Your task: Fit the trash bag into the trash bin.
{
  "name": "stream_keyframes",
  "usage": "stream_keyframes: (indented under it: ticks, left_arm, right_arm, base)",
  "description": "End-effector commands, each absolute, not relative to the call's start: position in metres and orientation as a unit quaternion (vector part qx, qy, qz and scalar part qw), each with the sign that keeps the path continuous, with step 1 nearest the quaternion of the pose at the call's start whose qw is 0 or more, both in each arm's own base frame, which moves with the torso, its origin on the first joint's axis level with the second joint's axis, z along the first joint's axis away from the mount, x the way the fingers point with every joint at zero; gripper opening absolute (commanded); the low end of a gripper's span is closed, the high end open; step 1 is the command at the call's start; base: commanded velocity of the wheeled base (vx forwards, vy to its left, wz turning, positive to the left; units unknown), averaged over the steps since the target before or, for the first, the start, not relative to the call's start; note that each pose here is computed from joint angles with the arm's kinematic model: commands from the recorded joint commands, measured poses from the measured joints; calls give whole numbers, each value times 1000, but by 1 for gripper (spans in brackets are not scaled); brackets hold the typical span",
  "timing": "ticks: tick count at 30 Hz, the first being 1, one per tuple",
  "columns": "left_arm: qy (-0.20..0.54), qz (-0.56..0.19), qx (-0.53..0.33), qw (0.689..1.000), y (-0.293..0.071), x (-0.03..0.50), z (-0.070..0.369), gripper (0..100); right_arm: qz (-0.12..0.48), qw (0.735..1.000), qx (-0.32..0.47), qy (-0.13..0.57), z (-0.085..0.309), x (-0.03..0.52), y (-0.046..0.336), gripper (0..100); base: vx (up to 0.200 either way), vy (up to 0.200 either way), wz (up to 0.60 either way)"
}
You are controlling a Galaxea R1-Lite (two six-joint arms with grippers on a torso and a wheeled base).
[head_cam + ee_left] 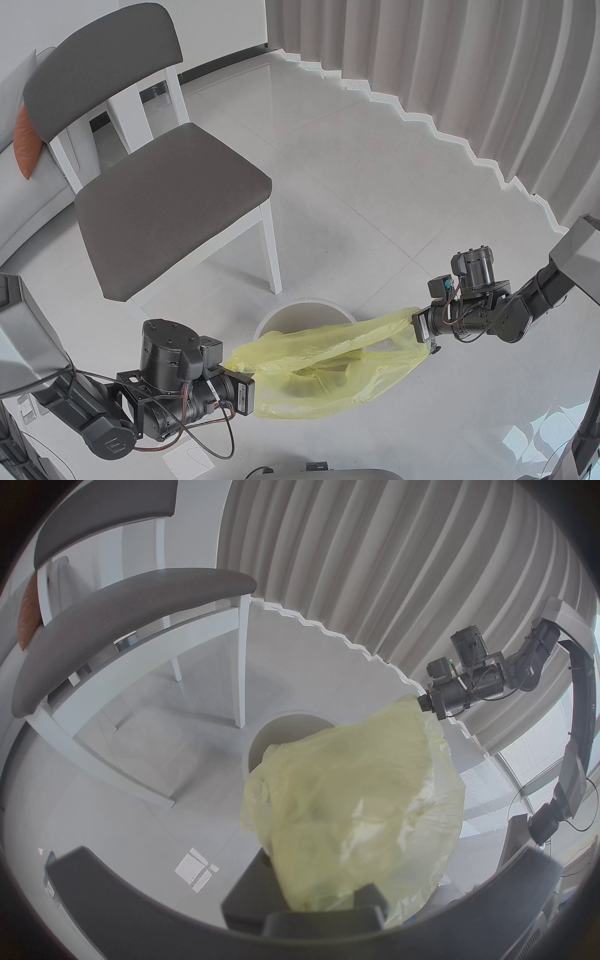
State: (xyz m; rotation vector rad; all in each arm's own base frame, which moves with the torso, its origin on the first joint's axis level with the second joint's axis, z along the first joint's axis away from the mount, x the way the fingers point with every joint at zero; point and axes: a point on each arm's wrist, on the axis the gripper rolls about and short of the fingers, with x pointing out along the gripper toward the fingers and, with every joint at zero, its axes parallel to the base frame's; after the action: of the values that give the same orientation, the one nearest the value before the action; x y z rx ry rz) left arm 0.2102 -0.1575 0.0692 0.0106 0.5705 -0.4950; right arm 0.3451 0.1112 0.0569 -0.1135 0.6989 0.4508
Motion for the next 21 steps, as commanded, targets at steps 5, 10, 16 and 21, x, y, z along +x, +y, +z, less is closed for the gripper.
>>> stream_keyframes:
  ticks: [5, 10, 16, 21]
  left_arm:
    - [299, -219, 11, 929, -159, 212, 54, 0]
    - [273, -210, 6, 939, -170, 228, 34, 0]
    - [271, -211, 15, 939, -173, 234, 18, 0]
    - [268, -199, 10, 943, -171, 244, 15, 0]
  right_arm:
    - [221, 909, -60, 349, 50, 342, 112, 0]
    - [221, 906, -61, 357, 33, 349, 115, 0]
    - [221, 907, -60, 353, 25, 361, 117, 0]
    - [220, 907, -60, 354, 15, 373, 120, 0]
  base:
    - [0, 0, 0]
    - [0, 0, 0]
    - [0, 0, 0]
    - [0, 0, 0]
